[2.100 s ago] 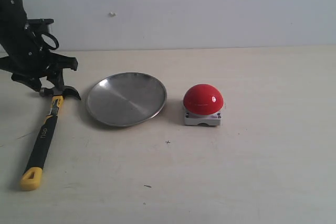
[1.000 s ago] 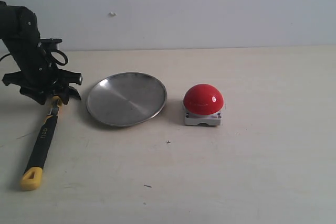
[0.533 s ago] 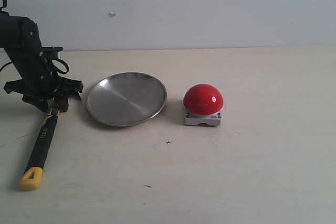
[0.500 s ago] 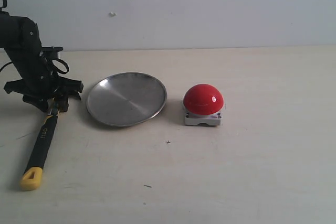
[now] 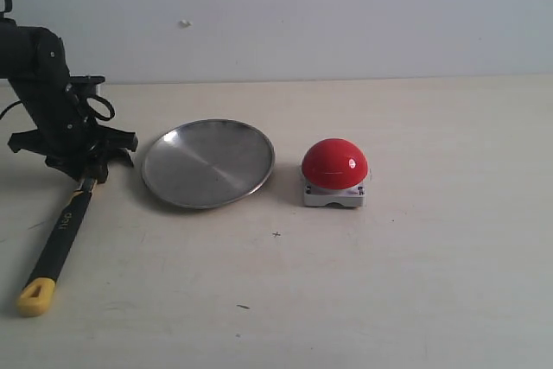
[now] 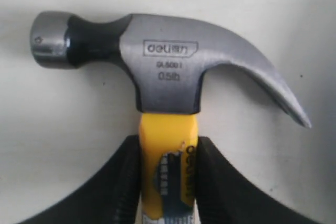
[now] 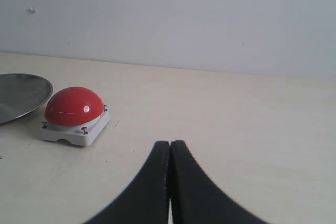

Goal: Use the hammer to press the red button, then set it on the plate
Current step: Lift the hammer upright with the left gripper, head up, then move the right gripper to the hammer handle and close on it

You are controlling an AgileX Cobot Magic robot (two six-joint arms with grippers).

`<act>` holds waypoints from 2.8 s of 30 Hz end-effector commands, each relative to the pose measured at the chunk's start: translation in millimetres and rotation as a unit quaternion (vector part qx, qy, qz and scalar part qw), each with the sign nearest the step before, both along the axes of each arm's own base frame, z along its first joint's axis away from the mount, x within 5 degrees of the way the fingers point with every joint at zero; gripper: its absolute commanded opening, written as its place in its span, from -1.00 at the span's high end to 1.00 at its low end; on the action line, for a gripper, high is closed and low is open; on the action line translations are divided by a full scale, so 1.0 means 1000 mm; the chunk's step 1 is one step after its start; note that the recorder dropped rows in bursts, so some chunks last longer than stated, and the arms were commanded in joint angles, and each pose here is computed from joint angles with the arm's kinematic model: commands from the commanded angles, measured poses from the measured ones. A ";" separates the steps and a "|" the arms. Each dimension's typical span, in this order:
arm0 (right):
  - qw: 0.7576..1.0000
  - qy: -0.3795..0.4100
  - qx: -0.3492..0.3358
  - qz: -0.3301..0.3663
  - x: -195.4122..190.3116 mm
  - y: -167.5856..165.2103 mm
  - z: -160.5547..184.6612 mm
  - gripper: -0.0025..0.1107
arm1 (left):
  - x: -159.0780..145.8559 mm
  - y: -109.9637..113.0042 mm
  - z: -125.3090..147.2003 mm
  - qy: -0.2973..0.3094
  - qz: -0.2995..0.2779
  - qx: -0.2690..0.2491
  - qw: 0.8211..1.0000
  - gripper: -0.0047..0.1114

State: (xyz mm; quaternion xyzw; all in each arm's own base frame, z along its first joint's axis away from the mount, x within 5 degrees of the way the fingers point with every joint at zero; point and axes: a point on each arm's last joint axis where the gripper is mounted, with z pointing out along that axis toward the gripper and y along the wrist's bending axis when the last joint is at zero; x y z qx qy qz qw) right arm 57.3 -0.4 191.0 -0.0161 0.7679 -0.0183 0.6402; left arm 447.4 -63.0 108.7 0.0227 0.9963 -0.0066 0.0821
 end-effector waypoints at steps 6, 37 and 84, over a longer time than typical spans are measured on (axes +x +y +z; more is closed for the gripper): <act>1.000 -0.004 0.001 -0.004 0.000 0.000 -0.001 0.96 | -0.002 0.001 0.063 -0.083 -0.010 -0.007 0.996 0.92; 0.988 -0.079 0.134 -0.010 0.001 0.001 0.013 0.96 | -0.179 -0.086 0.180 -0.397 -0.160 -0.186 0.885 0.92; 0.875 0.107 0.198 0.429 0.186 0.227 -0.019 -0.33 | -0.225 -0.106 0.218 -0.433 -0.184 -0.259 0.844 0.92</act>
